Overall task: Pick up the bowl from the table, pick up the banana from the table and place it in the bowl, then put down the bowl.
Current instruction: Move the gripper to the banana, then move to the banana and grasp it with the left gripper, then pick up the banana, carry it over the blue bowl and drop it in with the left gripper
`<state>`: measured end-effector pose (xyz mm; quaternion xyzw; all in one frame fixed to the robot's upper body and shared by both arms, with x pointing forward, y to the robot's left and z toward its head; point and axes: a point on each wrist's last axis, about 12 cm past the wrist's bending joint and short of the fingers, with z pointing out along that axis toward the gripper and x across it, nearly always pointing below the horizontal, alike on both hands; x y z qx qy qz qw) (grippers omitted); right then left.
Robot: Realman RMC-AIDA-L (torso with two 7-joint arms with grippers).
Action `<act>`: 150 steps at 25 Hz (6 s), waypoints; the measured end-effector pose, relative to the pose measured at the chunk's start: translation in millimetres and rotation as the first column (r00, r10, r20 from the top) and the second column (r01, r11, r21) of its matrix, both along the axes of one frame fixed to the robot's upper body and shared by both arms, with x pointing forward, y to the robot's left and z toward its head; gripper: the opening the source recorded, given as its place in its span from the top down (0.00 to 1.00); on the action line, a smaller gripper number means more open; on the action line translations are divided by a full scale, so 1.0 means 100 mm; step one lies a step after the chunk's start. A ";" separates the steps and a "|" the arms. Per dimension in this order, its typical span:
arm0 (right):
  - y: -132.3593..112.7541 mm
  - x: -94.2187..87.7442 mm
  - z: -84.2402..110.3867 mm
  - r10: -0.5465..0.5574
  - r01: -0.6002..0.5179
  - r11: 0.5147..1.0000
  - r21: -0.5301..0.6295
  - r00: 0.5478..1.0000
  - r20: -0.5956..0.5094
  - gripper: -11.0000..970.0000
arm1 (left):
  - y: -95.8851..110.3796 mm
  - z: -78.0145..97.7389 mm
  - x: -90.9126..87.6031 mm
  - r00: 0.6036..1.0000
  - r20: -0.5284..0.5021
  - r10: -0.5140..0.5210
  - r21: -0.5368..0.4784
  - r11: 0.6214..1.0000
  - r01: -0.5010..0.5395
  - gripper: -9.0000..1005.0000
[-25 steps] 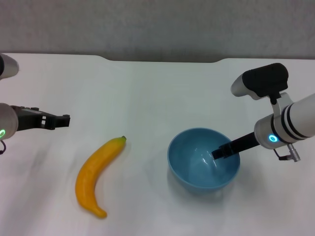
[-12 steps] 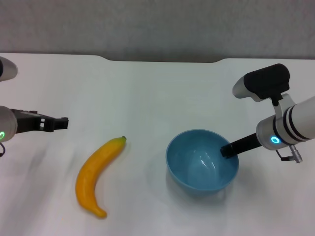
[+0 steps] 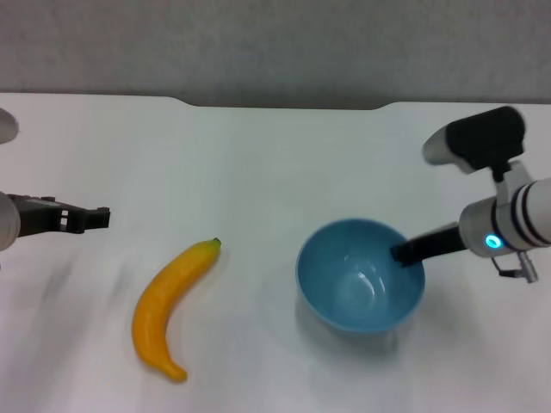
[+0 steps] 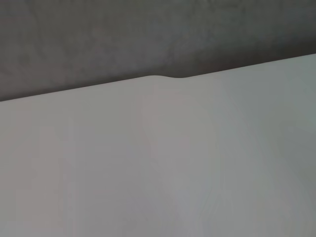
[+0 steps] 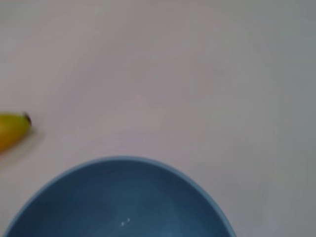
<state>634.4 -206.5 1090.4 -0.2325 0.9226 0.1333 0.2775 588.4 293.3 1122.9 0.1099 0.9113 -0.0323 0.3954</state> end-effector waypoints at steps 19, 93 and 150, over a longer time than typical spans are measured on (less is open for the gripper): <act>-0.19 -0.09 0.22 -0.045 0.038 0.998 0.055 0.991 0.127 0.96 | -0.33 -0.17 -0.16 0.986 -0.142 -0.083 -0.009 0.997 0.083 0.12; -0.22 -0.16 0.36 -0.056 0.040 0.996 0.082 0.978 0.202 0.96 | -0.59 -0.67 -0.07 0.963 -0.262 -0.058 -0.030 0.998 0.052 0.44; 0.26 -0.04 0.17 -0.026 0.005 0.954 0.300 0.998 0.065 0.96 | -1.18 -0.01 -0.07 0.951 0.162 -0.263 -0.563 0.767 0.308 0.46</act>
